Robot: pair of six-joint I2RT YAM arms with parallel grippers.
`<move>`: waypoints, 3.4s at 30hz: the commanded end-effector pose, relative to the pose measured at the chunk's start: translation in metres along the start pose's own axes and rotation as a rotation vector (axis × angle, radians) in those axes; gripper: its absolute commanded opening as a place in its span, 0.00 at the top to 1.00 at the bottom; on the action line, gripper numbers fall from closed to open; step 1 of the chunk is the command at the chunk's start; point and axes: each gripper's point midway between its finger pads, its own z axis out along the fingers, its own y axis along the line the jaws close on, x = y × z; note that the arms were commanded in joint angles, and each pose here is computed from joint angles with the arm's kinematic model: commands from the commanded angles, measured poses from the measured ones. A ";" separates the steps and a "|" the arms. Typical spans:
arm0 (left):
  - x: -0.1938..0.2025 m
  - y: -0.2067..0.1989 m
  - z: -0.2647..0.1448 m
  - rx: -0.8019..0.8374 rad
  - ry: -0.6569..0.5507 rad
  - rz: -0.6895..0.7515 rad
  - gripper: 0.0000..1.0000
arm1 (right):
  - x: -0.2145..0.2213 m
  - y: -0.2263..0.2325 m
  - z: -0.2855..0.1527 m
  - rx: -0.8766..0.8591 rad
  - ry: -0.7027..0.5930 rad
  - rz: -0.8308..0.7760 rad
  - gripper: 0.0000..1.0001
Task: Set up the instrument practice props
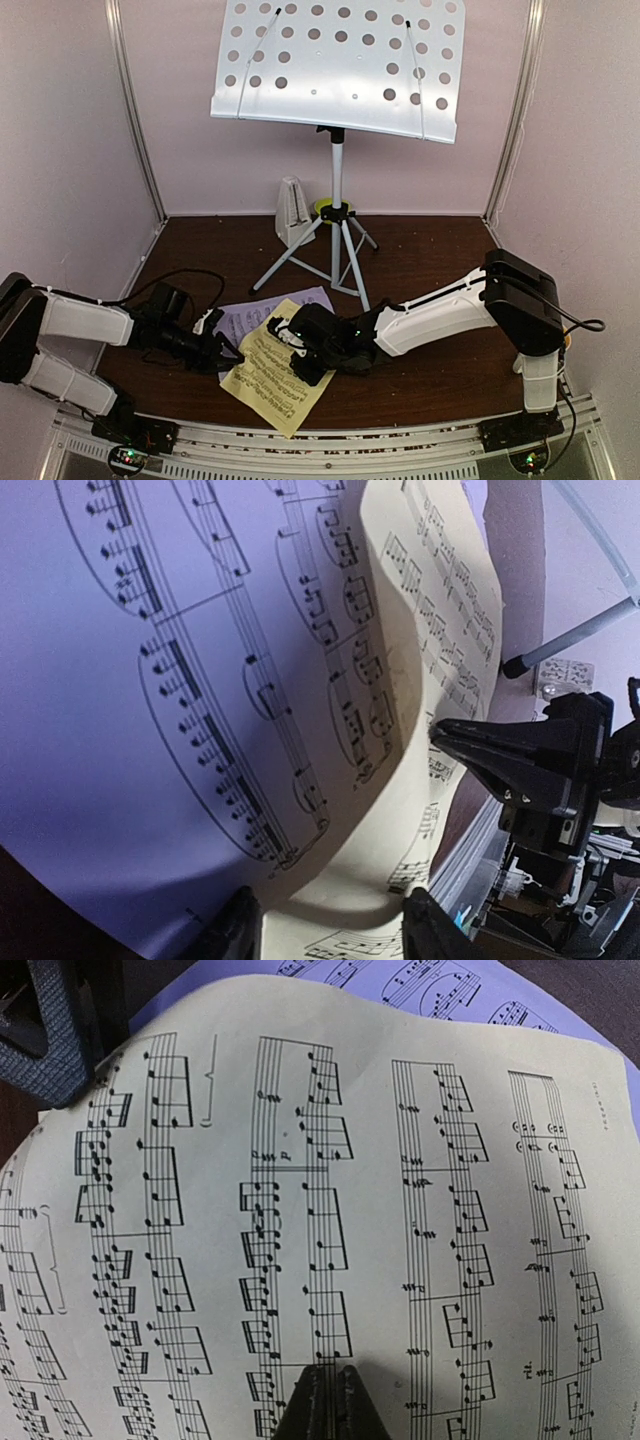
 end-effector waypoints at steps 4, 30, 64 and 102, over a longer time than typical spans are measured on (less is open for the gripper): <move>-0.017 -0.013 0.007 0.064 -0.042 0.050 0.40 | 0.017 -0.005 0.007 0.031 0.058 -0.008 0.94; -0.044 -0.033 0.016 0.053 -0.043 0.187 0.81 | 0.003 -0.003 -0.007 0.021 0.012 -0.004 0.90; 0.030 -0.182 -0.097 -0.030 0.100 1.029 1.00 | -0.106 0.043 -0.280 -0.259 -0.440 -0.376 0.01; 0.088 -0.231 -0.057 0.065 0.292 1.444 1.00 | -0.060 0.082 -0.242 -0.539 -0.147 -0.121 0.65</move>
